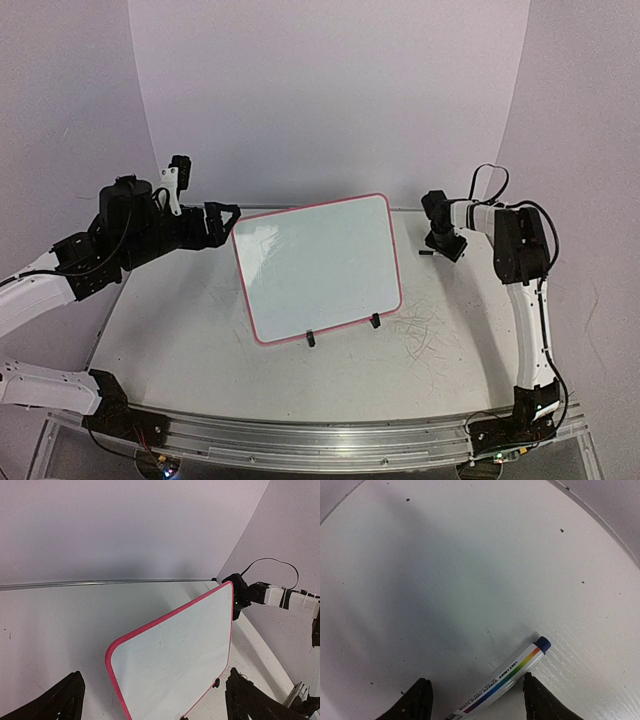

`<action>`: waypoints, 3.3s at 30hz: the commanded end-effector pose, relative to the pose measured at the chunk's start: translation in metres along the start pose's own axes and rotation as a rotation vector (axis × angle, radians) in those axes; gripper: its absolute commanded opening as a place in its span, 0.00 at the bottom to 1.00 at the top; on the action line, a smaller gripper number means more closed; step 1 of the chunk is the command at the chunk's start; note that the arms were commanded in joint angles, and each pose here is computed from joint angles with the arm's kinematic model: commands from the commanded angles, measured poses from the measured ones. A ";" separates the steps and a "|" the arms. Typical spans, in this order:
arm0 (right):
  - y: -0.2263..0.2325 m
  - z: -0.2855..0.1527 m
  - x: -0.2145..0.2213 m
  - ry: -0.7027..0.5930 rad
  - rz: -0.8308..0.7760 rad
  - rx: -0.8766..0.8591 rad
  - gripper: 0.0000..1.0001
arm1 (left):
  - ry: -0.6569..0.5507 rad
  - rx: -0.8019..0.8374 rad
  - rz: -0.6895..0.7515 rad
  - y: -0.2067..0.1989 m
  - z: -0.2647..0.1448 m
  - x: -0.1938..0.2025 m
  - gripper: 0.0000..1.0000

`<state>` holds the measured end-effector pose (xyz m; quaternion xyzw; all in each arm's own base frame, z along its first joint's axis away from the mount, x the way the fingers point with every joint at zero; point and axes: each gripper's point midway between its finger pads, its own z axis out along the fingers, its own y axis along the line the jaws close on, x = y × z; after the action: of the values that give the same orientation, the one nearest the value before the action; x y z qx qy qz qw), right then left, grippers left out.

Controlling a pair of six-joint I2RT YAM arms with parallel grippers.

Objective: Write a sentence on the whiteboard
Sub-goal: Pick up the whiteboard marker from the center of the board, then pass from the right arm to the left

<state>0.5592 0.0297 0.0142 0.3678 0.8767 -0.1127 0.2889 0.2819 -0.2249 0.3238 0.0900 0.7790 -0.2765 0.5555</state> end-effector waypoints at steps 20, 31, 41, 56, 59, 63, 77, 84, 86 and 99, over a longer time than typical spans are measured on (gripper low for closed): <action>-0.037 -0.011 0.041 0.172 0.053 -0.001 0.11 | -0.115 0.048 -0.095 -0.011 -0.030 -0.042 0.99; -0.027 -0.050 0.036 0.137 -0.038 -0.246 0.00 | -0.046 0.130 -0.234 -0.028 -0.021 -0.036 0.99; -0.054 -0.170 0.015 -0.157 -0.220 -0.666 0.00 | 0.021 0.264 -0.310 -0.061 0.000 -0.042 0.99; -0.073 -0.512 0.063 -0.386 -0.319 -1.833 0.00 | 0.161 0.763 -0.216 -0.222 0.052 0.017 0.95; -0.080 -0.544 0.067 -0.370 -0.232 -1.976 0.00 | 0.146 0.857 -0.240 -0.233 0.043 0.018 0.95; -0.080 -0.565 0.073 -0.332 -0.159 -2.095 0.00 | 0.131 1.005 -0.252 -0.251 0.021 0.021 0.95; -0.062 -0.615 0.092 -0.262 -0.087 -2.273 0.00 | 0.080 1.123 -0.206 -0.285 0.011 0.029 0.79; -0.051 -0.622 0.109 -0.189 -0.084 -2.327 0.00 | 0.046 1.116 -0.189 -0.283 0.009 0.023 0.65; -0.048 -0.622 0.112 -0.176 -0.090 -2.332 0.00 | 0.038 1.110 -0.183 -0.282 0.009 0.023 0.59; -0.026 -0.581 0.156 -0.035 -0.331 -2.122 0.05 | -0.001 0.978 -0.057 -0.251 0.009 0.032 0.04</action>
<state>0.2140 0.3339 0.3999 -0.1552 0.5175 0.6996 0.4676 0.1588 -0.4656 0.3575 0.3109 0.5719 -0.6554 0.3832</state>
